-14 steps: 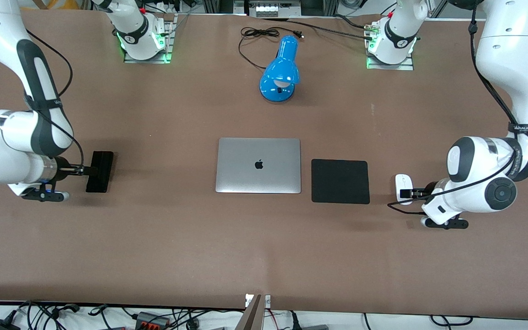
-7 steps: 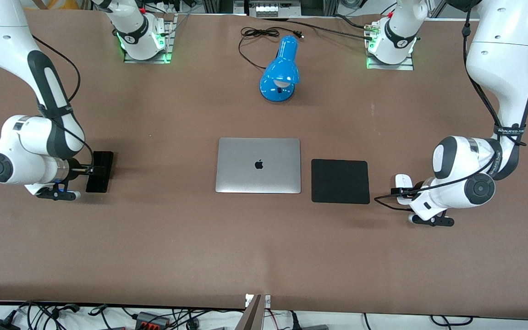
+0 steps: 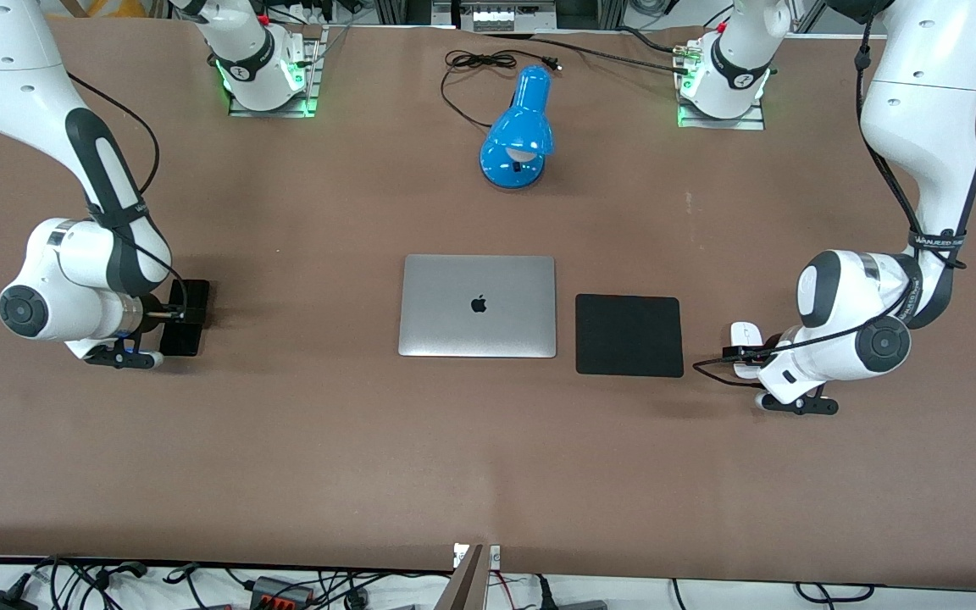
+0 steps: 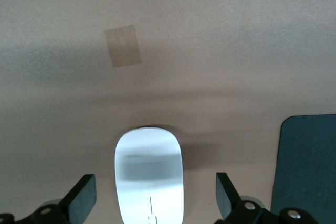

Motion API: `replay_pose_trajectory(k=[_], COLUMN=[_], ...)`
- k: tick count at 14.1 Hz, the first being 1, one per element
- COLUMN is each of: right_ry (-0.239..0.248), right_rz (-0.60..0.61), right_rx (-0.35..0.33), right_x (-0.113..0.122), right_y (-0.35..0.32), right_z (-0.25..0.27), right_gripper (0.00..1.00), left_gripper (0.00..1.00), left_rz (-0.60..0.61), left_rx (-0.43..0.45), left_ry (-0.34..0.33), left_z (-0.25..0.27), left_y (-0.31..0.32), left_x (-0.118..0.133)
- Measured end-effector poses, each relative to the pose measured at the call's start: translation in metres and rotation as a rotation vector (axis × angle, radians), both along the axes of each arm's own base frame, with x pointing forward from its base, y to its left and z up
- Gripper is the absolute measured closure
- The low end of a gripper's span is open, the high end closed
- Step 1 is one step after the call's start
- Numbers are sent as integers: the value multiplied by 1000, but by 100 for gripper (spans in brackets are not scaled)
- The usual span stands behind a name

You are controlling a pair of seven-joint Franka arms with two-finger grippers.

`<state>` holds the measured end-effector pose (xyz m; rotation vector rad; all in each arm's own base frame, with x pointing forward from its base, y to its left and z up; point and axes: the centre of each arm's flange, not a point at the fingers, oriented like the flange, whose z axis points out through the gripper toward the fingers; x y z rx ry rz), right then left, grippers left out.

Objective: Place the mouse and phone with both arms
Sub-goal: 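Lower the right gripper onto the phone while the left gripper grasps the mouse, then carry the phone toward the laptop while the left gripper carries the mouse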

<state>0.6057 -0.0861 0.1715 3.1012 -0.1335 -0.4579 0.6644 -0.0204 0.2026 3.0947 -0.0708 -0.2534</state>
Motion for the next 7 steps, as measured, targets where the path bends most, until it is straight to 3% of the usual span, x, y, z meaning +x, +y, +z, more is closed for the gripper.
replay_pose_trajectory(k=[7], right_ry=[18], right_rz=[-1], right_rx=[2], right_x=[-3], right_y=[0], right_z=[-11], right_gripper=[0], left_gripper=[0], left_rz=[-9], left_rx=[-1], left_ry=[9], left_z=[-5], left_y=[2], left_x=[-4])
